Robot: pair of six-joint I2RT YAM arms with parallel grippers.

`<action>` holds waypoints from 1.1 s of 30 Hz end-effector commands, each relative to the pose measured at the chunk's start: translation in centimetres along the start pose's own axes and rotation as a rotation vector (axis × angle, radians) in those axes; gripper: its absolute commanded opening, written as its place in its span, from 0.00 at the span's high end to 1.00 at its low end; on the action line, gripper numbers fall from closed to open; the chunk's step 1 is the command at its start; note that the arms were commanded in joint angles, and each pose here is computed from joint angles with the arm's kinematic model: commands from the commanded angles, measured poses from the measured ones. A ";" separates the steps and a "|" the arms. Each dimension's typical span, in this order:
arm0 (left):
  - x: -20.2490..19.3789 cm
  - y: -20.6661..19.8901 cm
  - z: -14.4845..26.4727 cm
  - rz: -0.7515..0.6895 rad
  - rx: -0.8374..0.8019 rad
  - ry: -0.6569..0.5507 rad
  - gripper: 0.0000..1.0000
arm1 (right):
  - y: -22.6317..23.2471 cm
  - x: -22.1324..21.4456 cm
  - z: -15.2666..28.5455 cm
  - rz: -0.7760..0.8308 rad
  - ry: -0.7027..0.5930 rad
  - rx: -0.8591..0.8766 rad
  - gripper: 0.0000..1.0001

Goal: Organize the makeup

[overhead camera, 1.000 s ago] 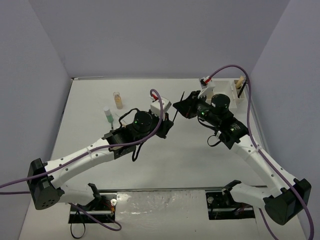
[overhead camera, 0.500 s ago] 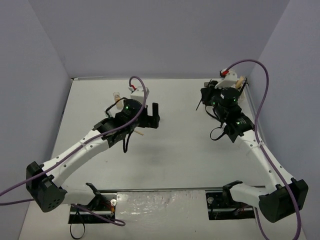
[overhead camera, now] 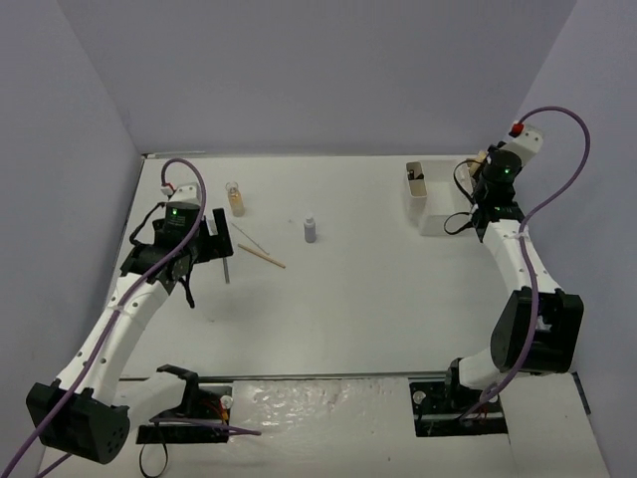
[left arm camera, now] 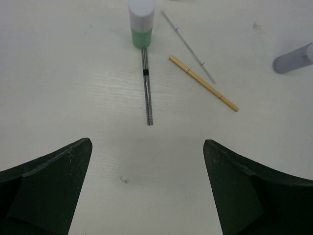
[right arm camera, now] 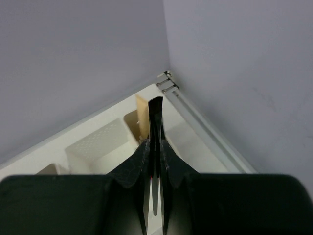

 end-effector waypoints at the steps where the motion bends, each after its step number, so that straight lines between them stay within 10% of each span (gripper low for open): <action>1: -0.9 1.1 -0.4 -0.007 0.022 0.034 0.03 | -0.5 6.2 -2.8 -0.046 -0.223 -0.021 1.00; 25: -1.1 3.3 -0.4 0.075 0.093 0.024 0.03 | -0.9 -1.7 -10.6 0.034 -0.044 0.111 1.00; 33: -1.0 3.4 -0.6 0.100 0.074 0.028 0.03 | -1.5 -2.5 -9.5 0.046 -0.013 0.103 0.64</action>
Point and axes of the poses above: each gripper's point midway between its finger pads, its own z axis back along the fingers, its own y axis along the line the jaws close on, x = y × z, the point moved 6 cm from there along z, back along the fingers, and after that the axes turned 6 degrees about -z, right-handed, at the moved point
